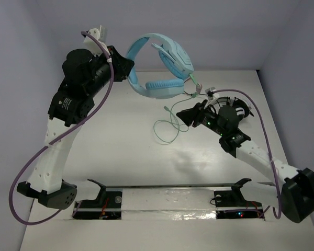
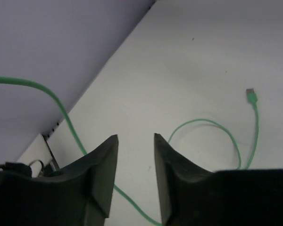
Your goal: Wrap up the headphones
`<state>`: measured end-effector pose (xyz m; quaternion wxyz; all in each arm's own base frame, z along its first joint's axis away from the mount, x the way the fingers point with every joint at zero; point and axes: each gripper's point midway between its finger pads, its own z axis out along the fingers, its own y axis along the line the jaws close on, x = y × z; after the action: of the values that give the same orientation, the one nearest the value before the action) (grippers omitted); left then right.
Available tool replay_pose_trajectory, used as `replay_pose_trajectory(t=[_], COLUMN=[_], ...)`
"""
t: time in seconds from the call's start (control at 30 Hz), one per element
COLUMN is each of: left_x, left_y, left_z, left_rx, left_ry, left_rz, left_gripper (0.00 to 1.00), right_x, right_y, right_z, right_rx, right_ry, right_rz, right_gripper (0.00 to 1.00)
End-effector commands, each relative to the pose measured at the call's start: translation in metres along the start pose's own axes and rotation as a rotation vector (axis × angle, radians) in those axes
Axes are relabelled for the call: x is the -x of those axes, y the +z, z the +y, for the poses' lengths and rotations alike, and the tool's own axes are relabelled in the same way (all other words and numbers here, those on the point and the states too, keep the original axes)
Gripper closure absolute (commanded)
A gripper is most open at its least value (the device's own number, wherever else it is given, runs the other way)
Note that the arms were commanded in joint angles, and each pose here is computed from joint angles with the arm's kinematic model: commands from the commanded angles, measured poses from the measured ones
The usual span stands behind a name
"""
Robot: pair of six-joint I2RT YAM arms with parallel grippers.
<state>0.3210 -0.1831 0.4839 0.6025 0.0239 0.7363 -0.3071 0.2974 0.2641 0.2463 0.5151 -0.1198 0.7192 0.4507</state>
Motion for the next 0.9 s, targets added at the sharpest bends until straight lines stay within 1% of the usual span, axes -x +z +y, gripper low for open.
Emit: replay_pose_trajectory(t=[0.0, 0.03, 0.07, 0.1, 0.13, 0.2, 0.23, 0.33, 0.47, 0.6, 0.7, 0.73, 0.8, 0.87], left_x=[0.057, 0.057, 0.061, 0.062, 0.061, 0.067, 0.068, 0.074, 0.076, 0.08, 0.084, 0.083, 0.084, 0.083], left_y=[-0.021, -0.019, -0.02, -0.02, -0.018, -0.021, -0.019, -0.022, -0.024, -0.029, -0.03, -0.029, -0.028, -0.028], left_z=[-0.031, -0.03, -0.033, -0.033, -0.033, -0.037, -0.037, -0.042, -0.046, -0.049, -0.051, -0.051, -0.051, -0.051], left_rx=[-0.095, -0.092, -0.099, -0.101, -0.1, -0.111, -0.109, -0.12, -0.138, -0.144, -0.143, -0.144, -0.147, -0.148], left_ry=[-0.018, -0.017, -0.016, -0.016, -0.016, -0.014, -0.014, -0.014, -0.02, -0.022, -0.019, -0.02, -0.024, -0.034], left_rz=[-0.174, -0.172, -0.179, -0.178, -0.17, -0.182, -0.179, -0.187, -0.184, -0.192, -0.195, -0.189, -0.189, -0.189], left_gripper=[1.0, 1.0, 1.0, 1.0, 1.0, 1.0, 1.0, 1.0, 1.0, 1.0, 1.0, 1.0, 1.0, 1.0], right_x=[0.029, 0.034, 0.031, 0.025, 0.02, 0.01, 0.004, -0.006, -0.006, -0.013, -0.022, -0.027, -0.024, -0.029], right_y=[-0.015, -0.025, -0.03, -0.035, -0.041, -0.045, -0.048, -0.049, -0.035, -0.022, -0.017, -0.013, -0.008, -0.001], right_z=[0.0, 0.007, 0.011, 0.026, 0.035, 0.043, 0.049, 0.051, 0.028, 0.024, 0.021, 0.015, 0.014, 0.004], right_rx=[-0.071, -0.058, -0.041, 0.035, 0.081, 0.131, 0.174, 0.193, 0.09, 0.106, 0.122, 0.106, 0.11, 0.087], right_ry=[-0.018, -0.031, -0.048, -0.062, -0.072, -0.076, -0.083, -0.102, -0.131, -0.129, -0.123, -0.111, -0.104, -0.094], right_rz=[-0.12, -0.139, -0.128, -0.096, -0.084, -0.042, -0.016, 0.015, 0.037, 0.081, 0.114, 0.119, 0.1, 0.087], right_gripper=[0.54, 0.5, 0.48, 0.46, 0.39, 0.33, 0.27, 0.2, 0.19, 0.2, 0.23, 0.26, 0.29, 0.3])
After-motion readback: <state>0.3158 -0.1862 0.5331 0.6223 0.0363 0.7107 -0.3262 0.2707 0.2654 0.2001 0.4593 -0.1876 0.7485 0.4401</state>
